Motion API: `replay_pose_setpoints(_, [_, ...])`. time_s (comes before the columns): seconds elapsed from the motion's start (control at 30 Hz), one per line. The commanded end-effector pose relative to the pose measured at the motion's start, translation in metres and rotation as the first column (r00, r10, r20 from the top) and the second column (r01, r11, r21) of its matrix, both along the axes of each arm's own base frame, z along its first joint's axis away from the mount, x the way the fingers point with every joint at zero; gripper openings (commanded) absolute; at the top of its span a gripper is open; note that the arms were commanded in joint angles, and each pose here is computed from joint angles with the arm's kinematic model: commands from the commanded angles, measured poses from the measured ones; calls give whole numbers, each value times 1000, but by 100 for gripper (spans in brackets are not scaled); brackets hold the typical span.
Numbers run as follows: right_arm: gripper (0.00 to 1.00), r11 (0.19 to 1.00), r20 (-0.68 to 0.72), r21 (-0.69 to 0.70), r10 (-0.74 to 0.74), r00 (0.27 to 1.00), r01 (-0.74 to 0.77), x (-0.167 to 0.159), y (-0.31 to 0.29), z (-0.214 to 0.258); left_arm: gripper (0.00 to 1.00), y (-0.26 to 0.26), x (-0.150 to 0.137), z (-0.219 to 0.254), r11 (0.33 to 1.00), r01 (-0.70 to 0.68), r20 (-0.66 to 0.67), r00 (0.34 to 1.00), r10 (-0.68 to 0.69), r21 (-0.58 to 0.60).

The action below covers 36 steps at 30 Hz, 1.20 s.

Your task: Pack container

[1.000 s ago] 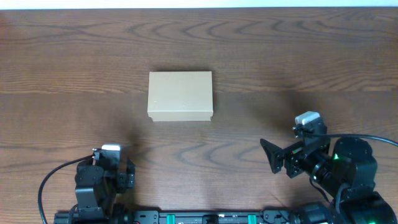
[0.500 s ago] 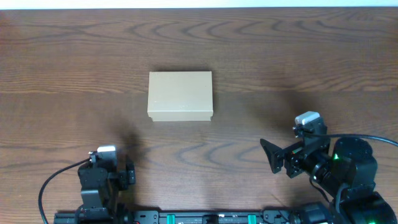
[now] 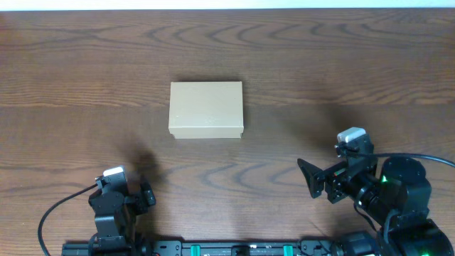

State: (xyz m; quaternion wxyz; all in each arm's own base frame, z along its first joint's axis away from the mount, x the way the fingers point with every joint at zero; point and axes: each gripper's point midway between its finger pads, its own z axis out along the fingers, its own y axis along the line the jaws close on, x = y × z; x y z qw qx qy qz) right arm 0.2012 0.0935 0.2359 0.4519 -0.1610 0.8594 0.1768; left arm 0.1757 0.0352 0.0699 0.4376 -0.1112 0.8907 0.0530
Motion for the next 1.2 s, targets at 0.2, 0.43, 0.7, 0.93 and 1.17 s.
replay_pose_setpoints(0.2, [99, 1000, -12, 16, -10, 1000, 10, 0, 0, -2, 96, 3, -3, -11, 1000, -24, -28, 999, 24, -5])
replay_pose_setpoints(0.43, [99, 990, -23, -69, -124, 992, 122, 3, -24, -16, 95, 3, -3, -11, 1000, -24, -27, 999, 24, -5])
replay_pose_setpoints(0.7, [99, 978, 60, -127, -162, 985, 168, 0, -42, -67, 96, 3, -3, -11, 1000, -24, -28, 999, 24, -5])
replay_pose_setpoints(0.93, [99, 973, 87, -123, -185, 979, 195, -1, -48, -110, 96, 3, -3, -11, 1000, -24, -28, 999, 24, -5])
replay_pose_setpoints(1.17, [99, 947, 48, -69, -310, 950, 313, -2, -60, -141, 95, 3, -3, -11, 1000, -24, -28, 999, 24, -5])
